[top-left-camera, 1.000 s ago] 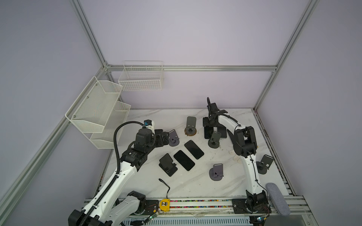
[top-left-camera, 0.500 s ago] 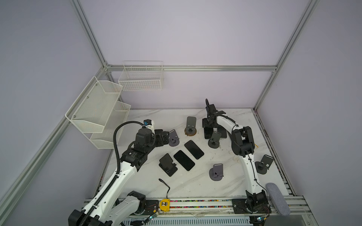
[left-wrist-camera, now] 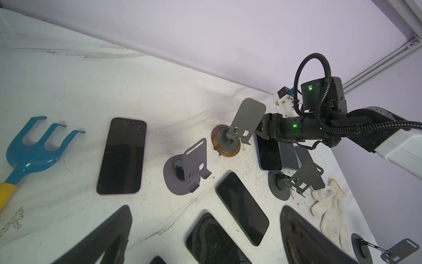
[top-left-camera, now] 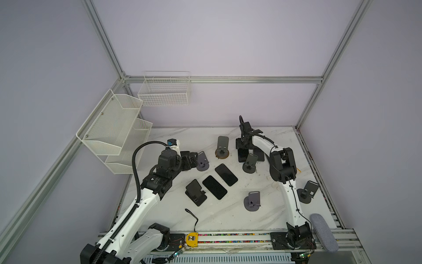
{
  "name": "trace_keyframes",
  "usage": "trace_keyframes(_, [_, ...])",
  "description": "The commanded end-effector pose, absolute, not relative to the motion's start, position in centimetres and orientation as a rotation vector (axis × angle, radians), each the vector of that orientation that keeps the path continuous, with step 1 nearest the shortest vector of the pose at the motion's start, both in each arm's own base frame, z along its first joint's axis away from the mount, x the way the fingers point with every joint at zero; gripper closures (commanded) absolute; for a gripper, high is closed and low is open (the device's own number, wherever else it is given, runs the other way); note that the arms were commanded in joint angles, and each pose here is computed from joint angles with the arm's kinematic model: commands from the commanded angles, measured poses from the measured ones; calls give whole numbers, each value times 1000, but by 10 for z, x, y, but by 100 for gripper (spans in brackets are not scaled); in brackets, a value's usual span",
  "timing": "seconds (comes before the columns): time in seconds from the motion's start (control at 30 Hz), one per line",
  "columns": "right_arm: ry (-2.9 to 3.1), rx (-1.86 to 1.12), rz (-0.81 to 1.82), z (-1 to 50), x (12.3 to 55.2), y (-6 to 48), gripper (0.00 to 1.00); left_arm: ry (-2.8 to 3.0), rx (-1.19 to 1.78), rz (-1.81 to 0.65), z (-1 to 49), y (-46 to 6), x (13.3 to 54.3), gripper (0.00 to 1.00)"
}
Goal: Remove the phone from the phone stand
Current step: Place the phone at the top-center of the table.
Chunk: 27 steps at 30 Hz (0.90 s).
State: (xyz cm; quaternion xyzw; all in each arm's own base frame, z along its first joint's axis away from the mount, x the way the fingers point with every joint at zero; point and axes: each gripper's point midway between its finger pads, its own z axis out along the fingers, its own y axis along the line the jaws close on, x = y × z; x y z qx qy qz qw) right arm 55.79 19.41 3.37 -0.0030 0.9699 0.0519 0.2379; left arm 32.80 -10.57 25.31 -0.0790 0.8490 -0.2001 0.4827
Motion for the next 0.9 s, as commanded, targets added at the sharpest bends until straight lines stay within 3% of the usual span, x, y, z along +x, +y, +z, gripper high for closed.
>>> trace_keyframes(0.0, [2719, 12, 106, 13, 545, 190, 37, 2045, -198, -516, 251, -107, 330, 0])
trace_keyframes(0.87, [2730, 15, 128, 11, 542, 192, 27, 2045, -201, -502, 249, -106, 332, 0])
